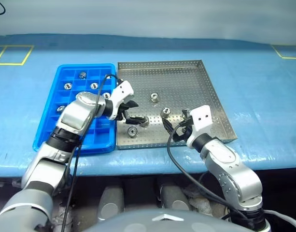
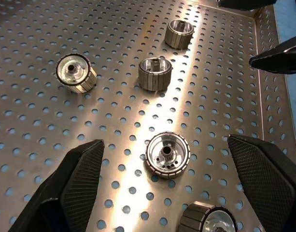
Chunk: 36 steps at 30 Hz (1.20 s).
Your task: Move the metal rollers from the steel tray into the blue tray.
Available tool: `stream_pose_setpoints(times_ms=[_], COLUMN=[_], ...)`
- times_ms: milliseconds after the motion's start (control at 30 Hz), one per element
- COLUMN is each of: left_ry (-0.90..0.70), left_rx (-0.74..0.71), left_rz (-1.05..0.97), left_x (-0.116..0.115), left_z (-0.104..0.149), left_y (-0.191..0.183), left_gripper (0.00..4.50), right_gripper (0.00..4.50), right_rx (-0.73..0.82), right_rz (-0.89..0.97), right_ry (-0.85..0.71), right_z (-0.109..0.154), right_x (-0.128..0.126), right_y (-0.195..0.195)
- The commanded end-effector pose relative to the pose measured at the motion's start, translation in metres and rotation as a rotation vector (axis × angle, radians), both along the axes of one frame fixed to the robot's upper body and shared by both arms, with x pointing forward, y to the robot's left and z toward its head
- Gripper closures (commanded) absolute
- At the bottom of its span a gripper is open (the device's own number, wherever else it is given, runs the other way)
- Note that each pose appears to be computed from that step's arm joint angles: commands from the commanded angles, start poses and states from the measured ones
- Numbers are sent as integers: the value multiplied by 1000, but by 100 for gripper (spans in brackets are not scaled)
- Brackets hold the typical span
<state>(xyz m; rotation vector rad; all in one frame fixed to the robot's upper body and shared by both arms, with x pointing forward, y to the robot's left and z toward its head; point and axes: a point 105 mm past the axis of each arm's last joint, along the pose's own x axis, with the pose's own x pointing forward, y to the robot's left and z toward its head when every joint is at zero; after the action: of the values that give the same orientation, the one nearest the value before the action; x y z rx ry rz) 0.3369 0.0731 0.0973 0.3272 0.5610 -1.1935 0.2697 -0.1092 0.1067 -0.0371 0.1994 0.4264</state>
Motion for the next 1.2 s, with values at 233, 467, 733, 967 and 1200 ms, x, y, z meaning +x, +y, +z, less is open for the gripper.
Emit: stream_pose_setpoints(times_ms=[233,467,733,967,1200], left_ry=[-48,-51,-59,-202,-482], left_rx=[119,169,132,-80,-105], left_rz=[-66,-63,-12,267,728], left_x=[17,24,30,53,55], left_z=[-7,-13,-10,37,70], left_y=[-15,-12,-9,18,94], left_gripper=[3,157,278,278,278], right_gripper=[0,0,0,0,0], right_rx=[18,24,24,24,36], right_rz=[-22,-38,-38,-21,45], right_ry=[-73,-79,-84,-80,-66], right_z=[16,17,18,18,16], right_x=[1,1,2,0,1], right_y=[-1,-2,-2,1,15])
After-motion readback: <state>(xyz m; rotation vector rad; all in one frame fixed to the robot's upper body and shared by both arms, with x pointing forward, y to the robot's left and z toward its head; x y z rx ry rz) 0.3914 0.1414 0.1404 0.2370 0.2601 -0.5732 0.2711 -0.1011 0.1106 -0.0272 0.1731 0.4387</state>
